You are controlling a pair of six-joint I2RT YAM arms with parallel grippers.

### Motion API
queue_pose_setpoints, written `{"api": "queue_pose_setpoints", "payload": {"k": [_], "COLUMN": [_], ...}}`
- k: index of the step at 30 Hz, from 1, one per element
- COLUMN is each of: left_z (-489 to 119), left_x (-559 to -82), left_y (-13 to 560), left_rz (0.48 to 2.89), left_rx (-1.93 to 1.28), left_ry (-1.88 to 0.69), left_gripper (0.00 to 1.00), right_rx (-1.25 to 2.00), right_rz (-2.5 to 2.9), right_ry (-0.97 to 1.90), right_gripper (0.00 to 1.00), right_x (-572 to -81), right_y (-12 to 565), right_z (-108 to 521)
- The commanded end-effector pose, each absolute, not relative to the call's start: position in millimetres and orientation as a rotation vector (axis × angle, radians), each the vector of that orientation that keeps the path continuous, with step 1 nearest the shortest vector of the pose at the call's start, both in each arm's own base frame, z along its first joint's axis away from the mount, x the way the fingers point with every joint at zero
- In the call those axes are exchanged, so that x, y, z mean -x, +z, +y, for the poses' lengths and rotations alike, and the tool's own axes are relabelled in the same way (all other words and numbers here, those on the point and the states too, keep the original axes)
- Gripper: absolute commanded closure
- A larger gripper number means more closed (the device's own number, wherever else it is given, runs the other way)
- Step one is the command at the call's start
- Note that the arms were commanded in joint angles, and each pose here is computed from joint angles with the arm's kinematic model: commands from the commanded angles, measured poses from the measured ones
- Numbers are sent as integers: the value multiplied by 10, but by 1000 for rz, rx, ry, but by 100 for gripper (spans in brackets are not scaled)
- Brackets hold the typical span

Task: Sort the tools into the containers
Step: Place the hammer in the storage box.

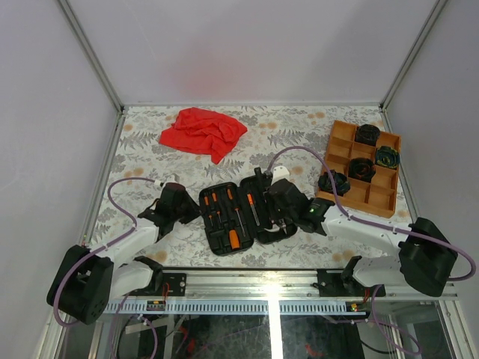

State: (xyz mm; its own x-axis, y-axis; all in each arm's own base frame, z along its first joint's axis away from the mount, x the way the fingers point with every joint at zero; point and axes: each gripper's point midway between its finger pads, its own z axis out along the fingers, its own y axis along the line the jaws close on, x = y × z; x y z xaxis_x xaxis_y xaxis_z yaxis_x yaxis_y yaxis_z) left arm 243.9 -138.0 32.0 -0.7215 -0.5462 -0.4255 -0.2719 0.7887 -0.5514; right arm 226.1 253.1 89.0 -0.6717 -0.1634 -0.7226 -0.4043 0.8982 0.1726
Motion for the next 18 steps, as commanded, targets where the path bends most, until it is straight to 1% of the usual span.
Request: {"api": "queue_pose_setpoints", "payload": {"k": [1,18], "left_z": [-1310,-1356], "left_x": [-2310,-2350], "left_y": [186,230], "left_rz": [2439,2434], "left_rx": [646,628], "left_ry": [-578,-604], "left_gripper": [100,100], "right_rx": [415,425], "right_rz": [2227,2354], "right_ry": [497,500], "right_gripper": [100,100], "right_x": [-2399,-2259], "right_y": [1036,669], "right_z": [2684,2684]}}
